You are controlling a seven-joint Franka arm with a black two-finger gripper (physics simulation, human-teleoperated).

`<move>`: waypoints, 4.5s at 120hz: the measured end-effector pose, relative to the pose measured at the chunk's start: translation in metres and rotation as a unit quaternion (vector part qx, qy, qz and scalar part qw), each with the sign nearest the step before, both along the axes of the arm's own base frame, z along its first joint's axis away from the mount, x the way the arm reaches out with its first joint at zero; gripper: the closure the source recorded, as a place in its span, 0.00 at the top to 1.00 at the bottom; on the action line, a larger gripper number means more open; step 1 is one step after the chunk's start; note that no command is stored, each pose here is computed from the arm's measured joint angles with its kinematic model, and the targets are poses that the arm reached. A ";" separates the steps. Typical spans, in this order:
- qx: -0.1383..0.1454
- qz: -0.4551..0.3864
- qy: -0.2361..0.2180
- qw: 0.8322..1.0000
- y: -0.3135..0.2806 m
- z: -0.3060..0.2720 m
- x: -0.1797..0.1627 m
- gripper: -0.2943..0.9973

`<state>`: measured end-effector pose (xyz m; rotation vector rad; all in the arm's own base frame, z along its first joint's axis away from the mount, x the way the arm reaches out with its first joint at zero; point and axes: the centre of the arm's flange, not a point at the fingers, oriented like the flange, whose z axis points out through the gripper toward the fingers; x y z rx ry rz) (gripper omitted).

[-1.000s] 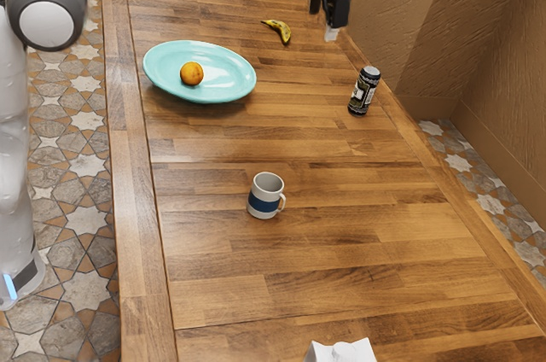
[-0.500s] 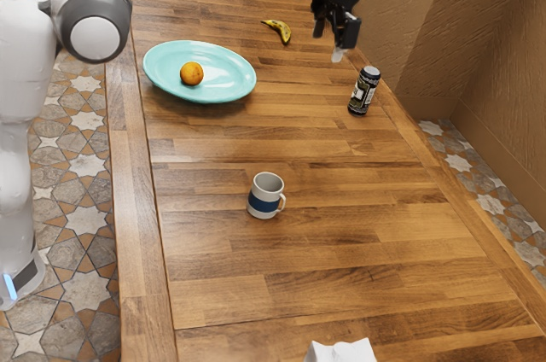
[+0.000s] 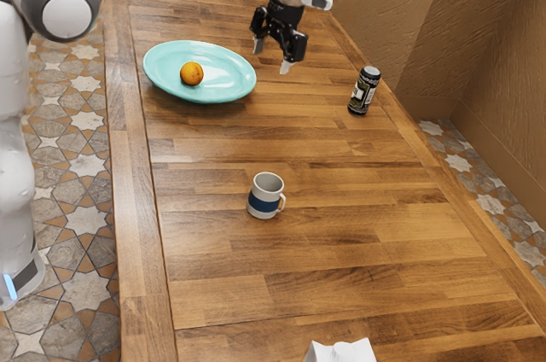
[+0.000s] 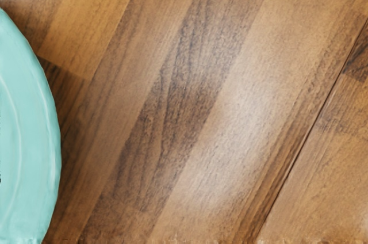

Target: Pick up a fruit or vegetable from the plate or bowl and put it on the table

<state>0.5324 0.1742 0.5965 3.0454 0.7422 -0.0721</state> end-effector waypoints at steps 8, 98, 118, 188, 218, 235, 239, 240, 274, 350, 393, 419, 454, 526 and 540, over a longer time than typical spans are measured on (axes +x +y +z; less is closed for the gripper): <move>0.003 0.017 -0.012 1.000 0.010 -0.005 -0.014 0.77; 0.023 0.230 0.013 0.973 0.218 -0.076 -0.117 0.77; 0.010 0.178 0.003 0.984 0.167 -0.081 -0.074 0.77; 0.013 0.190 0.012 0.982 0.180 -0.087 -0.087 0.77; 0.009 0.184 0.021 0.983 0.174 -0.099 -0.085 0.77; 0.007 0.184 0.025 0.983 0.173 -0.105 -0.087 0.77; 0.006 0.186 0.025 0.982 0.174 -0.105 -0.089 0.77; 0.006 0.187 0.025 0.982 0.175 -0.105 -0.089 0.77; 0.003 0.212 0.024 0.977 0.195 -0.105 -0.113 0.77; -0.002 0.230 0.029 0.973 0.214 -0.140 -0.107 0.77; -0.006 0.233 0.031 0.972 0.218 -0.157 -0.102 0.77; -0.013 0.236 0.032 0.971 0.218 -0.166 -0.099 0.73; -0.014 0.238 0.024 0.971 0.216 -0.160 -0.098 0.45; 0.025 0.055 -0.092 0.994 0.055 0.011 0.005 0.47; 0.021 -0.056 -0.088 0.994 -0.063 0.015 0.044 0.47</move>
